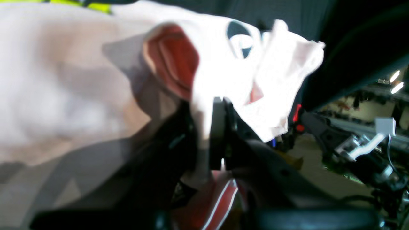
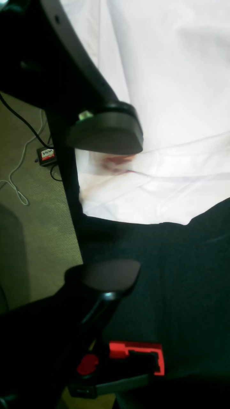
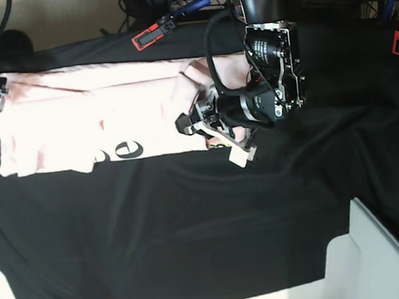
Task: Fold the T-shirt properly
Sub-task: 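Grasp the collar end with the left gripper and fold it toward the right gripper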
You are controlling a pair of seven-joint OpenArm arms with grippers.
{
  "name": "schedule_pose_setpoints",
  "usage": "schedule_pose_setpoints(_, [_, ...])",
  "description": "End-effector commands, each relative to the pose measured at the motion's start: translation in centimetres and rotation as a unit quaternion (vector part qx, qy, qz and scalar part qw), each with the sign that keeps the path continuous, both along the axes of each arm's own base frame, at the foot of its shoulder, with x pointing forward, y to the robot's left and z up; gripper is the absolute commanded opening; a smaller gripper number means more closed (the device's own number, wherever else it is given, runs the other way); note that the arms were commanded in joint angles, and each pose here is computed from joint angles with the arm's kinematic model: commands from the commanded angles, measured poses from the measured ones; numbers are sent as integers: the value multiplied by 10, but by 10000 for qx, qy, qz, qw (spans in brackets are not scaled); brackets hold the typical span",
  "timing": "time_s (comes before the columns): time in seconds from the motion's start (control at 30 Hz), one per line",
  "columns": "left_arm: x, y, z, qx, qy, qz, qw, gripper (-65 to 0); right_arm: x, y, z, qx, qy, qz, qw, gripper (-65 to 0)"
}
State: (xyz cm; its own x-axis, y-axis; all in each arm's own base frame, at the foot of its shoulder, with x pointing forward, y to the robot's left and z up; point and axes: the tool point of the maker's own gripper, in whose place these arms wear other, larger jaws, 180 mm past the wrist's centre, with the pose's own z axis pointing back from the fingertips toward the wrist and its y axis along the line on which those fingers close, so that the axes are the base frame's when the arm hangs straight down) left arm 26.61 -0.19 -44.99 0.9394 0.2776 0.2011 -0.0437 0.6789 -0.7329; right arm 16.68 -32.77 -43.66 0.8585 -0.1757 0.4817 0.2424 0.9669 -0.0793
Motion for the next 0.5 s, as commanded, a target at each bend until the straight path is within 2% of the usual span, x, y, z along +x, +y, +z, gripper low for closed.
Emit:
schedule_pose_setpoints(0.0, [18, -11, 18, -147, -344, -35, 9993, -650, 9, -7, 10, -113, -182, 39, 9998, -163])
schedule_pose_setpoints(0.47, [25, -17, 22, -173, -474, -45, 9987, -650, 8, -7, 10, -110, -168, 36, 9998, -163])
